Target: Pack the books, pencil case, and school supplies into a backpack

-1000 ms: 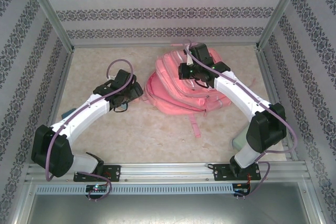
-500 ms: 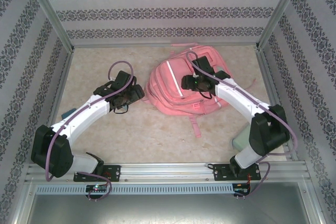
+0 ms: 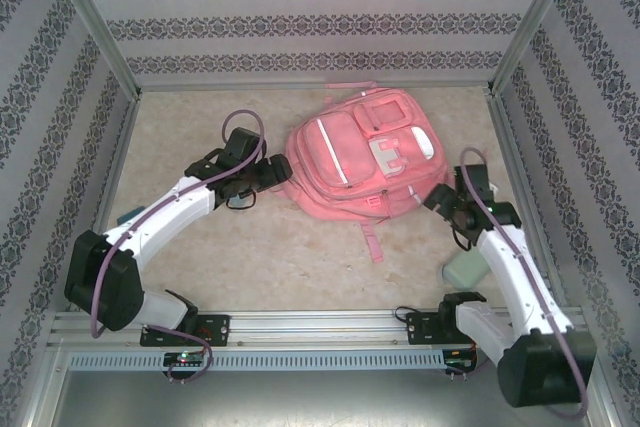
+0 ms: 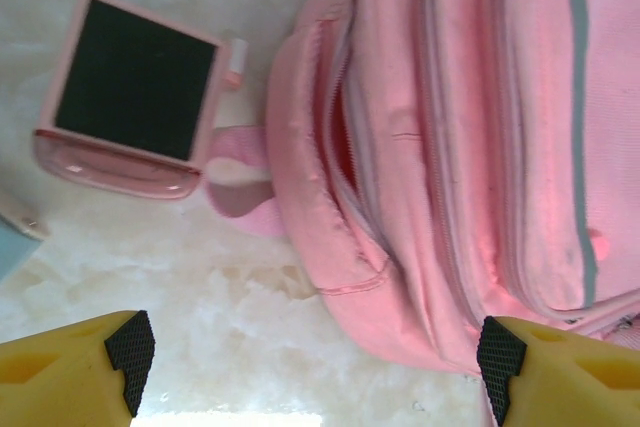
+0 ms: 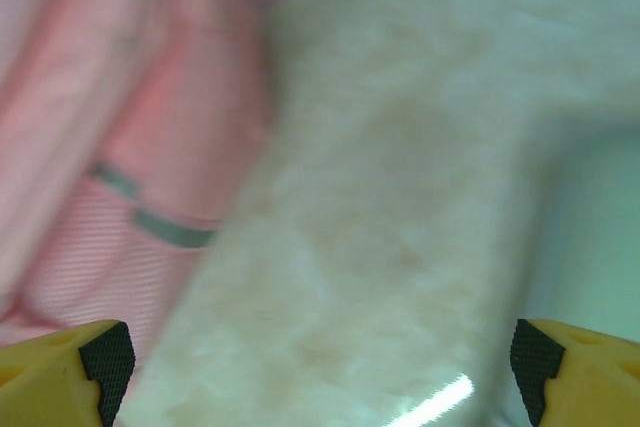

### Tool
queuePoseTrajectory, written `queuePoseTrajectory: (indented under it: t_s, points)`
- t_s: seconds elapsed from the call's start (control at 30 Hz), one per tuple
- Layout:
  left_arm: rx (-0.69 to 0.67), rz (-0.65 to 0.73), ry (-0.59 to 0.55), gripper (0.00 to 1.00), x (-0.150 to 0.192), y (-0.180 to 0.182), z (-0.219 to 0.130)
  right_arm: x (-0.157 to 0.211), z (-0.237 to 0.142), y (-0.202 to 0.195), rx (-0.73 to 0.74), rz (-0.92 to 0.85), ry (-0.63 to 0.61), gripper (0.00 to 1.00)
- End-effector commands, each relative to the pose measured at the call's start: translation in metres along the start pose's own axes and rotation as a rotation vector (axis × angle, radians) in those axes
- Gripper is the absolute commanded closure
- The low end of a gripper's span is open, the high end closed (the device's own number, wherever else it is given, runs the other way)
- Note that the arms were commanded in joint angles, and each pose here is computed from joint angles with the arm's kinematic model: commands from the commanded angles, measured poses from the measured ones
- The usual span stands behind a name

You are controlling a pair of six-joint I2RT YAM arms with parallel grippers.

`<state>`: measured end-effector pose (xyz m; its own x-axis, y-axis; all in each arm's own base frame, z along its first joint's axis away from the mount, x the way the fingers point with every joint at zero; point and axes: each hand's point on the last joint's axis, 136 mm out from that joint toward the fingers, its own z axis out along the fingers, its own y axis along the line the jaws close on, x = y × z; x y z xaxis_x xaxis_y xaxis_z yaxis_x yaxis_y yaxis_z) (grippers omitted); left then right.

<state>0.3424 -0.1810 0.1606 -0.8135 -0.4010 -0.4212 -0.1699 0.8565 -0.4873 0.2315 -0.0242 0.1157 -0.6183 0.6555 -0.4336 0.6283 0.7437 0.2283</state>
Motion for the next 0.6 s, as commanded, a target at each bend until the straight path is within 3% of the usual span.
queuePoseTrajectory:
  t_s: [0.0,0.17,0.3,0.57]
  points:
    - [0.147,0.079,-0.018,0.16,-0.008,-0.044,-0.005,0.019,0.001,-0.042,0.115,0.103,0.083,0.02]
    - [0.194,0.120,-0.016,0.08,-0.008,-0.064,-0.008,0.019,0.003,-0.071,0.250,0.185,0.116,0.02]
    - [0.196,0.127,-0.025,0.06,-0.011,-0.067,-0.012,0.032,0.016,-0.088,0.303,0.292,0.213,0.02]
    - [0.163,0.128,-0.009,0.06,-0.008,-0.061,-0.006,0.038,0.044,-0.078,0.224,0.325,0.308,0.02]
